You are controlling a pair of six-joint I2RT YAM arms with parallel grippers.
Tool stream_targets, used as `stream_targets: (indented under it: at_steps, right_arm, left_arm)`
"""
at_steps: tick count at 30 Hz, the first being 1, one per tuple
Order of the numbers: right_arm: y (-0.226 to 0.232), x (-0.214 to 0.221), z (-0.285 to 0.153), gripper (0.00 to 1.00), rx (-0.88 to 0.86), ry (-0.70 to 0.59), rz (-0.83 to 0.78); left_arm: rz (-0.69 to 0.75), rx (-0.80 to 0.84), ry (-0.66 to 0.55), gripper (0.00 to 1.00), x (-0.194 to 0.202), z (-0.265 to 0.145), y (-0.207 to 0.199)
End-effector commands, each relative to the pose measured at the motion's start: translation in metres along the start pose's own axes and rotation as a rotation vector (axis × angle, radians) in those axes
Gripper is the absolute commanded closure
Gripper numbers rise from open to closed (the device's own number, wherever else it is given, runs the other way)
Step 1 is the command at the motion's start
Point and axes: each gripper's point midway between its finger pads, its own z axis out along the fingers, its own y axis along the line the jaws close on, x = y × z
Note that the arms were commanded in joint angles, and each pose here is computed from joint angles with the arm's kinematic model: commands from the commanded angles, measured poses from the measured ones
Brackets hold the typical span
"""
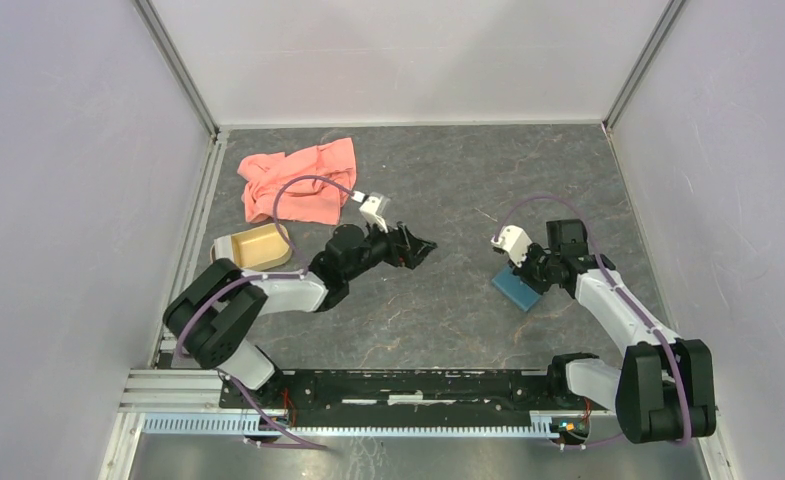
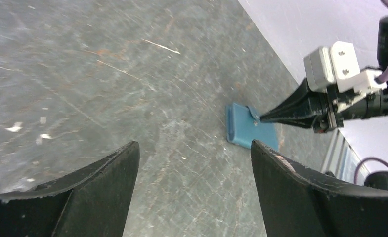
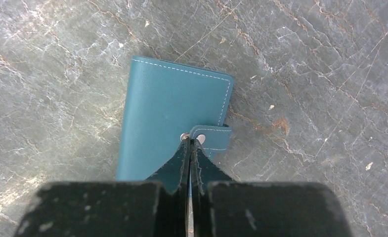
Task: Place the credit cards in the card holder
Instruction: Close the card holder at the center of the board.
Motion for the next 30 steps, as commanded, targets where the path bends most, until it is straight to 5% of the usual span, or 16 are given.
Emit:
stream_targets:
  at_steps: [1, 5, 14, 25, 30]
  right_arm:
    - [-0.006, -0.015, -0.010, 1.00, 0.008, -0.042, -0.001]
    - [0.000, -0.015, -0.018, 1.00, -0.052, -0.068, 0.041]
    - [0.004, -0.017, -0.020, 1.00, -0.099, -0.075, 0.097]
    - [0.003, -0.006, -0.015, 1.00, -0.127, -0.051, 0.145]
    - [0.002, -0.008, -0.014, 1.00, -0.134, -0.058, 0.149]
  left_arm:
    - [0.072, 0.163, 0.017, 0.12, 0.005, 0.023, -0.044]
    - [0.088, 0.237, 0.093, 0.19, 0.032, 0.047, -0.077]
    - [0.034, 0.331, 0.195, 0.54, 0.081, 0.099, -0.121]
    - [-0.029, 0.291, 0.342, 0.81, 0.135, 0.134, -0.113]
    - [-0.046, 0.304, 0.375, 0.85, 0.146, 0.137, -0.114]
